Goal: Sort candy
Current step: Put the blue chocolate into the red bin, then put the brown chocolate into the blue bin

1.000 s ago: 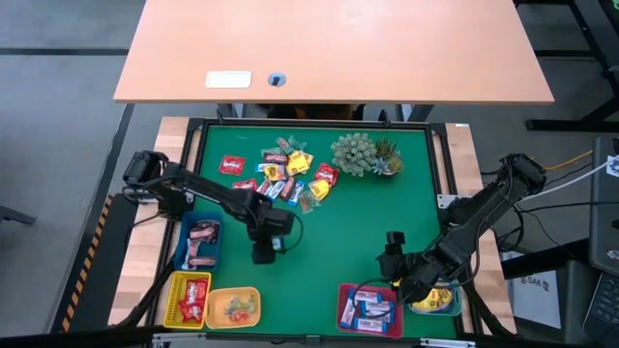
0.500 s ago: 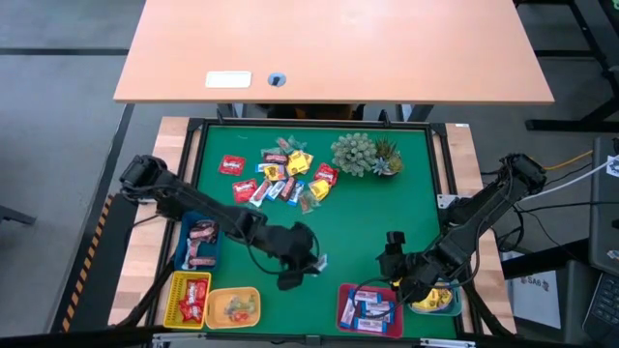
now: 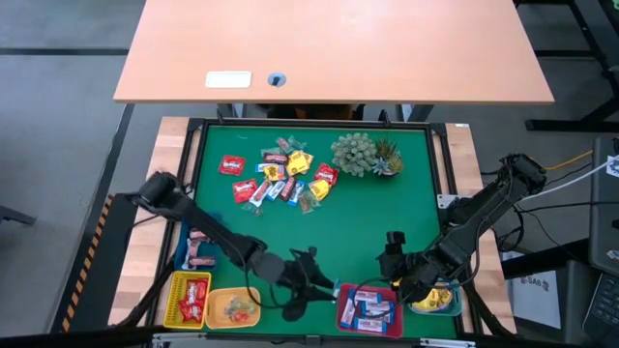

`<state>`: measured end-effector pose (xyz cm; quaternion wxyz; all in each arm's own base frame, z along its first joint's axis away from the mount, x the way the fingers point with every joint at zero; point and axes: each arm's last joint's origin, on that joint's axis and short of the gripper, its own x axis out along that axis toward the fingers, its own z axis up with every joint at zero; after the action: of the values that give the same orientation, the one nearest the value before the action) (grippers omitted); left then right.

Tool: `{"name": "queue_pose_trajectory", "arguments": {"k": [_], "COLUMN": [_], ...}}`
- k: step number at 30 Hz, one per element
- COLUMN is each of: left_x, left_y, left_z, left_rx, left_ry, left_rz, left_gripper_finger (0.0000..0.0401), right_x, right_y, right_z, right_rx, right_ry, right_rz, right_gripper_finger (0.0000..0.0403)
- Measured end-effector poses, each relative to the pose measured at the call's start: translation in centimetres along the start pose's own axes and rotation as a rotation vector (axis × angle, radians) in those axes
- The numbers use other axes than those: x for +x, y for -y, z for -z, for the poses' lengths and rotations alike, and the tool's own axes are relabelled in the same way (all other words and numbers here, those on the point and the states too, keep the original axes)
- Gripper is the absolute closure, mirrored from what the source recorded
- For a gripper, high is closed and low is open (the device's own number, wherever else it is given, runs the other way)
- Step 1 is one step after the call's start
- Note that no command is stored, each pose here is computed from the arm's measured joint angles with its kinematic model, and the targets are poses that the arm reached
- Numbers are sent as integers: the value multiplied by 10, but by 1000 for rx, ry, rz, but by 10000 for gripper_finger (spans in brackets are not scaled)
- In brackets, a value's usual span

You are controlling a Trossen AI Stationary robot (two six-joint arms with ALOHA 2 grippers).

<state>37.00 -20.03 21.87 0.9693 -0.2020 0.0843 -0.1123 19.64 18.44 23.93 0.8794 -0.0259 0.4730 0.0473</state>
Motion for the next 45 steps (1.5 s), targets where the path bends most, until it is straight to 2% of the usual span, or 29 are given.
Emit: {"name": "queue_pose_trajectory", "arguments": {"k": [5,10,18,21,25,31,36,40,45], "left_x": [16,31,55,57,58,58,58,54,37], "left_y": [-9,-17,-20,-22,-23,-25,-30,-37,-47], "left_z": [28,46,55,59,61,61,58,40,6], "left_rx": [-15,-16,85,115,124,128,181,219,242], "left_ry": [49,53,50,28,2,-14,-40,-78,-215], "left_rz": [25,19,14,6,-9,-17,-36,-80,-176], "left_gripper_finger": [311,311,310,296,257,193,164,159,165], "right_x": [0,0,0,0,0,0,0,0,0], "right_y": [0,0,0,0,0,0,0,0,0], "right_z": [0,0,0,0,0,0,0,0,0], "right_rx": [0,0,0,0,0,0,0,1,0], "right_ry": [0,1,1,1,1,1,1,-1,-4], "right_rz": [0,1,1,1,1,1,1,-2,-7], "right_gripper_finger": [150,150,150,150,150,150,150,150,150]}}
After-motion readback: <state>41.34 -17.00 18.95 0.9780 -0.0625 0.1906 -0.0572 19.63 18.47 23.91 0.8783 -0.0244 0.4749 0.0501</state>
